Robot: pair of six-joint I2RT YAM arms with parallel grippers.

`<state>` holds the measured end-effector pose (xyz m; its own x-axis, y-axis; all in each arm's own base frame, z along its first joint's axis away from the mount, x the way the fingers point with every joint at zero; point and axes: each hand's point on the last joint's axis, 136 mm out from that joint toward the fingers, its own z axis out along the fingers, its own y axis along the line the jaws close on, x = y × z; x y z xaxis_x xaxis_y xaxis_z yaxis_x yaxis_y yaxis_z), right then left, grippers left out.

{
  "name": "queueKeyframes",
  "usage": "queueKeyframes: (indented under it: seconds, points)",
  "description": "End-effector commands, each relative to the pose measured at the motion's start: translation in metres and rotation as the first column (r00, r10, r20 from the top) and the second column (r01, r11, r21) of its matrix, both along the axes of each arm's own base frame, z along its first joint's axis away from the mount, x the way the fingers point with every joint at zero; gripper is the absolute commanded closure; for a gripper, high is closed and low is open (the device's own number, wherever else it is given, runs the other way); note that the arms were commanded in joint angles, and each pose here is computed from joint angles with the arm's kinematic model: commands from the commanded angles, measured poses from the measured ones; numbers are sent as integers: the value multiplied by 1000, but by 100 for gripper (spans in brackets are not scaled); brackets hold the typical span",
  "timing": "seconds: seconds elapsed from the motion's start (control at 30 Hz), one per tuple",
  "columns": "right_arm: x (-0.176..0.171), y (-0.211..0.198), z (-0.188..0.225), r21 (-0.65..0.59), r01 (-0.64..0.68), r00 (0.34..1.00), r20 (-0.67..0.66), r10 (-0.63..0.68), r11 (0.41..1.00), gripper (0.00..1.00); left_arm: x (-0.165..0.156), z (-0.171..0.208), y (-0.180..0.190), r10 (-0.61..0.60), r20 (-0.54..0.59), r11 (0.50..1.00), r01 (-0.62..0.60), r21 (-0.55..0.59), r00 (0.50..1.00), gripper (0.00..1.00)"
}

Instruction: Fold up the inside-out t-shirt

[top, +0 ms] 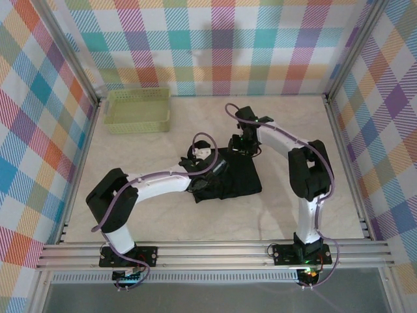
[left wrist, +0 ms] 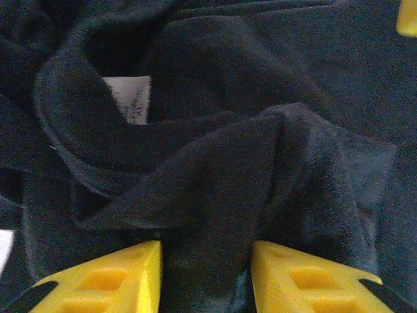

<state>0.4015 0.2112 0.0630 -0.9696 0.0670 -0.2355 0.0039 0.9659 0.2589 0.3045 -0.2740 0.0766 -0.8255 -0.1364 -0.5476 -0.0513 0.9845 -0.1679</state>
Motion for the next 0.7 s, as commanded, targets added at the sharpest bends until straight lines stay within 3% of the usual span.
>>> queueKeyframes:
  seconds: [0.0, 0.2, 0.33, 0.43, 0.5, 0.57, 0.67]
  points:
    - [-2, -33, -11, -60, 114, 993, -18, -115, 992, 57, 5, -15, 32, 79, -28, 997, -78, 15, 997, 67]
    - [-56, -84, -28, -123, 260, 962, -55, -268, 958, 67, 4, -33, 73, 142, -47, 989, -140, 44, 989, 74]
    - [-113, -89, -37, -72, 307, 943, -113, -314, 949, 74, 26, -31, 57, 58, -33, 998, -58, -5, 998, 75]
    - [-161, -88, -37, -57, 309, 940, -132, -313, 950, 76, 49, -19, 47, 16, 2, 1000, -16, 20, 1000, 78]
    - [-181, -79, -28, -36, 284, 951, -116, -287, 958, 76, 55, -9, 57, 51, 12, 998, -52, 44, 999, 77]
    - [-188, -78, -13, -31, 269, 959, -79, -271, 963, 75, 53, 6, 81, 143, 42, 984, -147, 101, 989, 71]
    - [-167, -82, 23, -26, 247, 968, 60, -245, 969, 67, 36, 34, 120, 273, 120, 947, -288, 142, 955, 68]
